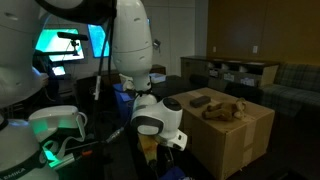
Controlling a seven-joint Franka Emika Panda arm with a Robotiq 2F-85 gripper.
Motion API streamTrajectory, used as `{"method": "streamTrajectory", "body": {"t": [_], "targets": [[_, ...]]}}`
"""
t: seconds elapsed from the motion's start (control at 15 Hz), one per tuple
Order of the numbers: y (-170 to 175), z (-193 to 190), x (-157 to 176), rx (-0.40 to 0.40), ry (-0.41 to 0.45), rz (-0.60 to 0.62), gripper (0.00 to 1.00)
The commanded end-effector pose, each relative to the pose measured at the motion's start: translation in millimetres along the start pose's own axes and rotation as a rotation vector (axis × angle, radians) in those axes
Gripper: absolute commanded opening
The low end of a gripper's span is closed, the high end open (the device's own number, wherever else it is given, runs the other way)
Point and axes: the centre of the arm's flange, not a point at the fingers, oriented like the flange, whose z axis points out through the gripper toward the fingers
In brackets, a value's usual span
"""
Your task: Switch between the objects on the box and on the table
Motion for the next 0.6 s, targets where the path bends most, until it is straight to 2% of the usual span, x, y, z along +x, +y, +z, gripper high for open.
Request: {"method": "streamTrajectory", "body": {"t": [0.0,0.53], "targets": [[5,16,1,0.022,-0.013,-0.066,1.00],[11,44,6,0.006,-0.027,-0.118,1.00]]}}
